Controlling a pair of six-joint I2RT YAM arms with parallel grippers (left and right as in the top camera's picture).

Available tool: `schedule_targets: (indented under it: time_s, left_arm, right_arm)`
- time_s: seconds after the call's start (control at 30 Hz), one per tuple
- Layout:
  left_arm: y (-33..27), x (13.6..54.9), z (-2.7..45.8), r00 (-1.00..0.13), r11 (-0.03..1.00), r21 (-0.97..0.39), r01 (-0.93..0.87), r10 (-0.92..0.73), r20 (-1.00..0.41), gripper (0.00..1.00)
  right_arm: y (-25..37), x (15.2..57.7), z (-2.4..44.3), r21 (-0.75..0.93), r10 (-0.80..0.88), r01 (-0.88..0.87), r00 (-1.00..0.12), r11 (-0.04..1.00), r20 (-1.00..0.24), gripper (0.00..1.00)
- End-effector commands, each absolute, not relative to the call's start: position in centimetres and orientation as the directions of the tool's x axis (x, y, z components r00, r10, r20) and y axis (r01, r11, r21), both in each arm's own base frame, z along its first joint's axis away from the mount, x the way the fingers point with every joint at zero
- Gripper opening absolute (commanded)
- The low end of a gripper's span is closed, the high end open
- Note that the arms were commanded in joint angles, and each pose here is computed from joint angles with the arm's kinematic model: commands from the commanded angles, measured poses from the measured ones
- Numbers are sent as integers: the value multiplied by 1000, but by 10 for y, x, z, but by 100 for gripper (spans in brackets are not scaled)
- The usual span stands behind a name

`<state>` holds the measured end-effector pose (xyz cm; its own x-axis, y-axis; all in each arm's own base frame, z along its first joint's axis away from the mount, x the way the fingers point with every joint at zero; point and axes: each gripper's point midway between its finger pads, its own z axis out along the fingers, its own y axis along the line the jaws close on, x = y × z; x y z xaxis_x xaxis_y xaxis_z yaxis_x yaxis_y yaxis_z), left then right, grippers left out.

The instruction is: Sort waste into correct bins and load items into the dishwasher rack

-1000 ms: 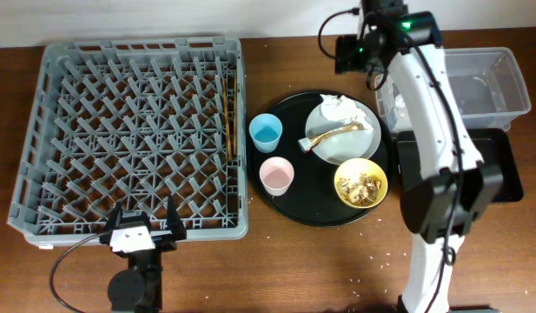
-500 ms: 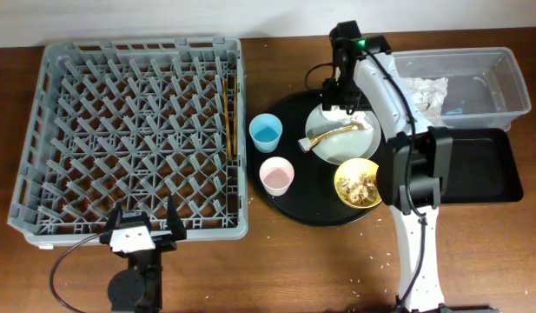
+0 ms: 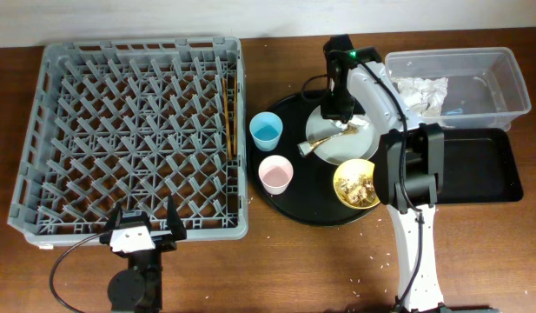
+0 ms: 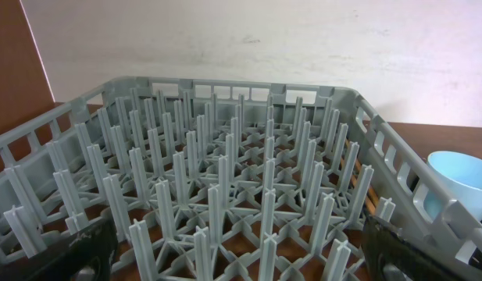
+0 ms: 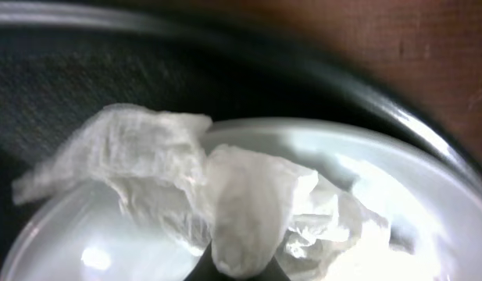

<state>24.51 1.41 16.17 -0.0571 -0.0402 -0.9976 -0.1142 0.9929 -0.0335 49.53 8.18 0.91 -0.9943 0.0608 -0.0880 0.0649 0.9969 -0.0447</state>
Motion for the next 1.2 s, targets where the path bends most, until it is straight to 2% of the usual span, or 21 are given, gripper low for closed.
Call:
schedule_targets:
  time_s: [0.0, 0.07, 0.13, 0.2, 0.33, 0.37, 0.4, 0.43, 0.47, 0.53, 0.6, 0.67, 0.7, 0.77, 0.9, 1.0, 1.17]
  left_arm:
    - [14, 245, 160, -61, 994, -18, -111, -25, -998, 99]
    - [14, 245, 160, -61, 994, -18, -111, -25, -998, 99]
    - [14, 245, 160, -61, 994, -18, -111, -25, -998, 99]
    - [14, 245, 160, -61, 994, -18, -111, -25, -998, 99]
    - [14, 245, 160, -61, 994, -18, -111, -25, -998, 99]
    - [14, 245, 160, -61, 994, -18, -111, -25, -998, 99]
    - [14, 245, 160, -61, 994, -18, -111, -25, -998, 99]
    - [14, 245, 160, -61, 994, -18, -111, -25, -998, 99]
    - [14, 245, 160, -61, 994, -18, -111, -25, -998, 99]
    - [14, 245, 160, -61, 994, -18, -111, -25, -998, 99]
    - [14, 245, 160, -61, 994, -18, -111, -25, -998, 99]
    - [14, 245, 160, -61, 994, -18, -111, -25, -998, 99]
    - [14, 245, 160, -61, 994, -18, -111, -25, -998, 99]
    - [14, 245, 160, -61, 994, -18, -111, -25, -998, 99]
    - [14, 245, 160, -61, 994, -18, -111, -25, -998, 99]
    - [14, 245, 160, -61, 994, -18, -111, -25, -998, 99]
    - [14, 245, 160, -61, 994, -18, -111, -25, -998, 99]
  right_arm:
    - [63, 503, 49, -133, 59, 78, -988, 988, -142, 4]
    - [48, 521, 123, -129, 85, 126, -955, 984, -283, 4]
    - [31, 530, 177, -96, 122, 172, -912, 980, -391, 4]
    - [-12, 538, 221, -114, 182, 276, -841, 955, -509, 4]
    - [-87, 538, 213, -84, 370, 478, -768, 874, -522, 4]
    - [-97, 543, 198, -50, 396, 483, -769, 874, -502, 12]
    - [-98, 546, 191, -37, 395, 470, -778, 882, -488, 36]
    - [-95, 548, 183, -21, 372, 431, -801, 902, -469, 93]
    - [-86, 545, 182, -11, 334, 378, -831, 926, -445, 99]
    - [-67, 534, 194, 41, 326, 342, -847, 939, -420, 99]
    - [-27, 514, 227, 130, 293, 262, -866, 956, -406, 100]
    - [21, 473, 233, 141, 191, 155, -937, 978, -292, 99]
    - [42, 469, 227, 146, 118, 81, -956, 986, -268, 93]
    - [91, 449, 190, 126, 22, 5, -990, 992, -136, 91]
    - [96, 411, 108, 6, 59, 60, -991, 998, 117, 88]
    - [94, 403, 54, -8, 60, 60, -985, 998, 164, 80]
    - [91, 409, 39, -39, 127, 123, -983, 992, 134, 77]
